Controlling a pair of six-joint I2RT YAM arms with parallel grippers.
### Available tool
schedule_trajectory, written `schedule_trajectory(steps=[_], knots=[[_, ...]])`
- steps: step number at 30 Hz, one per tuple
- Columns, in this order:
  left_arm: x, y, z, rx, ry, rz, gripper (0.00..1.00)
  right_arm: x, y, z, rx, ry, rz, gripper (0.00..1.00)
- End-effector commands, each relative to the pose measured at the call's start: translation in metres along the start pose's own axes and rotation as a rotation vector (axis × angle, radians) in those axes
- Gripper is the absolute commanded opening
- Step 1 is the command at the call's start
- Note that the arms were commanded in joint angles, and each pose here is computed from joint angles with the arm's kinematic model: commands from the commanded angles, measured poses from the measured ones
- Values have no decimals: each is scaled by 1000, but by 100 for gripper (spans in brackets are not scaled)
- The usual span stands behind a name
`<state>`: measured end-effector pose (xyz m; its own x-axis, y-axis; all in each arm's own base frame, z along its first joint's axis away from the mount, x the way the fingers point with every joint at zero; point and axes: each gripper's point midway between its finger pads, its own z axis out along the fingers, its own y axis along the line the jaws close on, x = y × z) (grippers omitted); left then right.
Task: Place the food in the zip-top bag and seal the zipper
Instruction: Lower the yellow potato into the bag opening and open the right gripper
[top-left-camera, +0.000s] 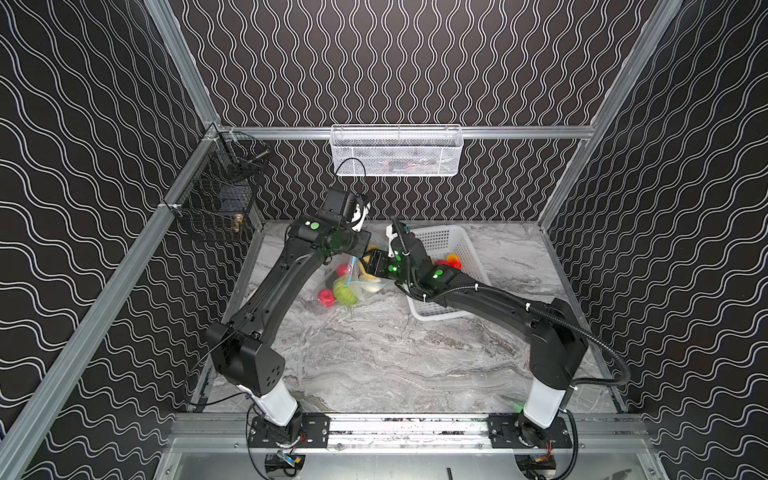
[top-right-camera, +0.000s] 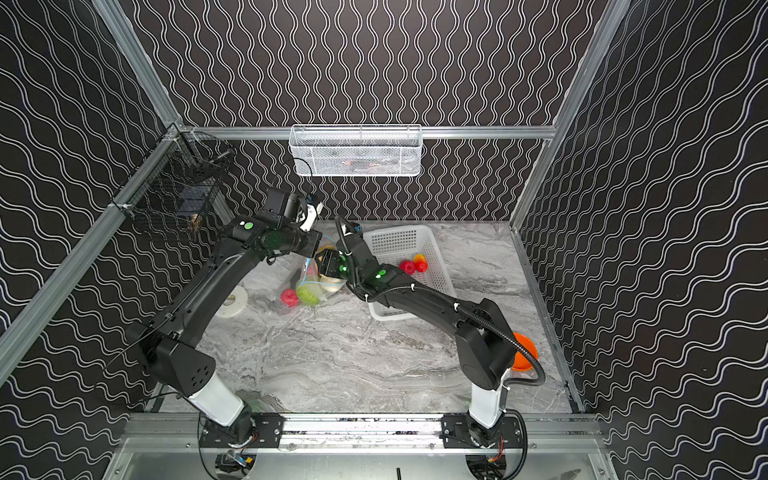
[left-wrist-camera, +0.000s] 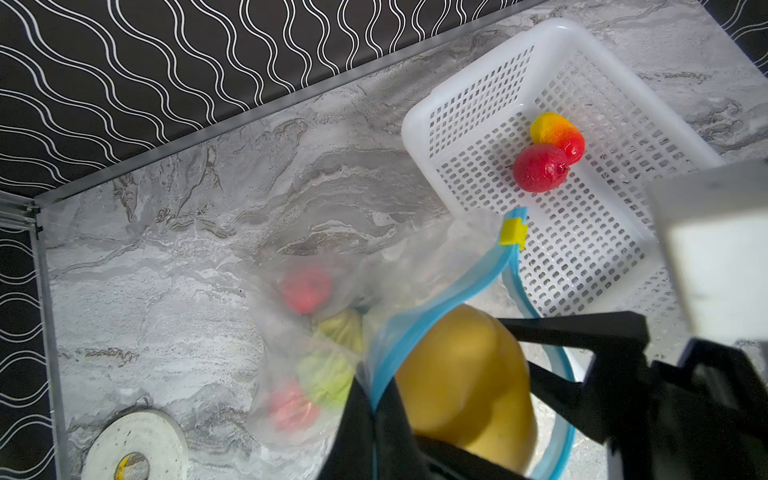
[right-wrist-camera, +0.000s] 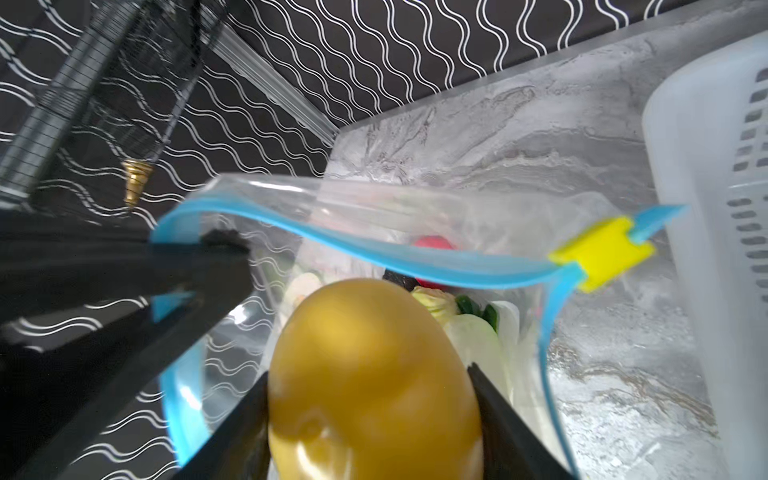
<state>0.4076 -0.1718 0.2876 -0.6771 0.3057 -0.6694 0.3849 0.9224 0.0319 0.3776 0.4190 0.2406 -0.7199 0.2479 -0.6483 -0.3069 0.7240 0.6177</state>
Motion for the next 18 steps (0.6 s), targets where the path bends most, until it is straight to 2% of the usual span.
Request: schedule_trajectory(steps=[1,6,12,18], knots=[[-7,0,-6,4,-32,-4,0,-1,-3,4,70,29,-46,70],[-5,0,-4,4,-28,-3,0,4,-2,12,41,29,-57,80],[-5,0,-6,7,-31,-5,0,-8,-1,-3,66,-3,-62,83],[-6,2,-8,-3,-35,-2,0,-21,10,-27,-20,-95,-73,83]])
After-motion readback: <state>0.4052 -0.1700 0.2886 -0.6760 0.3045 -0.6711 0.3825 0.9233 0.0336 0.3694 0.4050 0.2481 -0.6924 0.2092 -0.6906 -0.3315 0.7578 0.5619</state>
